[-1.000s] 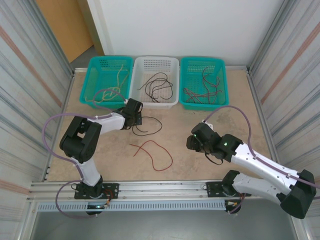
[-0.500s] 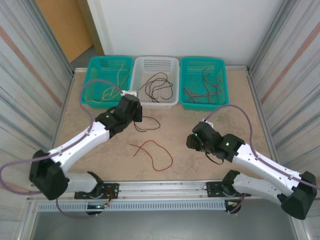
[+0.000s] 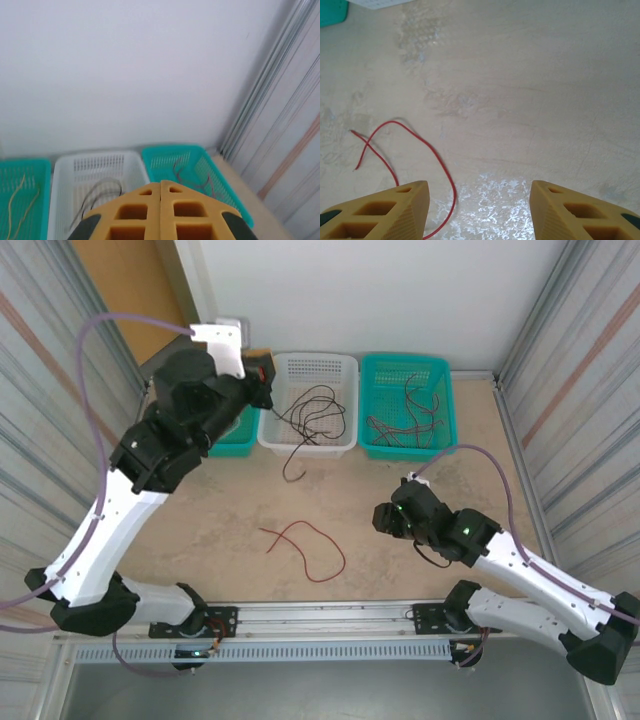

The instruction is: Untangle the cables

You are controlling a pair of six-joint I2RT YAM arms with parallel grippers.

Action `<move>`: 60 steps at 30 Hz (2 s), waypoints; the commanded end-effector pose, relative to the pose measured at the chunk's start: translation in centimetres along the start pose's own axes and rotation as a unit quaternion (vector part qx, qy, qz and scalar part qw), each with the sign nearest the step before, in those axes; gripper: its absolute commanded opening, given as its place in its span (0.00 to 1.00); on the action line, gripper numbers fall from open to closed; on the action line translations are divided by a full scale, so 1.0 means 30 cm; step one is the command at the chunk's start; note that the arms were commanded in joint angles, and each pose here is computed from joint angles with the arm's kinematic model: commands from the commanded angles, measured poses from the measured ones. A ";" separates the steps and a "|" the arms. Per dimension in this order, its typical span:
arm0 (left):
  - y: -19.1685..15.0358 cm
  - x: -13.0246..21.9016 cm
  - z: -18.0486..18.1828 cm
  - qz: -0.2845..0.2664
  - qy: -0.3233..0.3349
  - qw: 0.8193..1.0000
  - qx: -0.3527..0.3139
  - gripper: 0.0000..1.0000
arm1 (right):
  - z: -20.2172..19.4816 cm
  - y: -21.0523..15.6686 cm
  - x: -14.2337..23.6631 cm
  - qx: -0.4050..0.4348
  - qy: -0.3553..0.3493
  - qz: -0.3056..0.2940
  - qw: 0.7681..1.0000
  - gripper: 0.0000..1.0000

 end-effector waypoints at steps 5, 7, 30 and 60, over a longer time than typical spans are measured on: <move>0.148 -0.059 -0.054 -0.083 0.007 0.996 -0.041 0.00 | -0.008 0.020 0.038 0.010 -0.006 -0.022 1.000 0.55; 0.148 -0.116 -0.032 -0.093 0.022 0.995 -0.036 0.00 | -0.007 0.018 0.033 0.010 -0.005 -0.021 1.000 0.55; -0.256 -0.736 0.339 0.046 0.150 0.987 0.021 0.55 | -0.003 -0.037 0.000 0.041 -0.003 0.014 0.999 0.57; -0.887 0.180 0.453 0.293 0.145 0.945 0.025 0.69 | 0.309 -0.323 -0.262 0.103 -0.028 0.182 0.977 0.57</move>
Point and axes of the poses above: each hand's point on the last joint's axis, 136 mm out from that joint toward the fingers, its own x axis back along the fingers, its own z axis along the line the jaws close on, y = z × x, the point moved 5 cm from there along x, back along the fingers, and after that the axes turned 15 degrees about x, right-handed, at the moved point
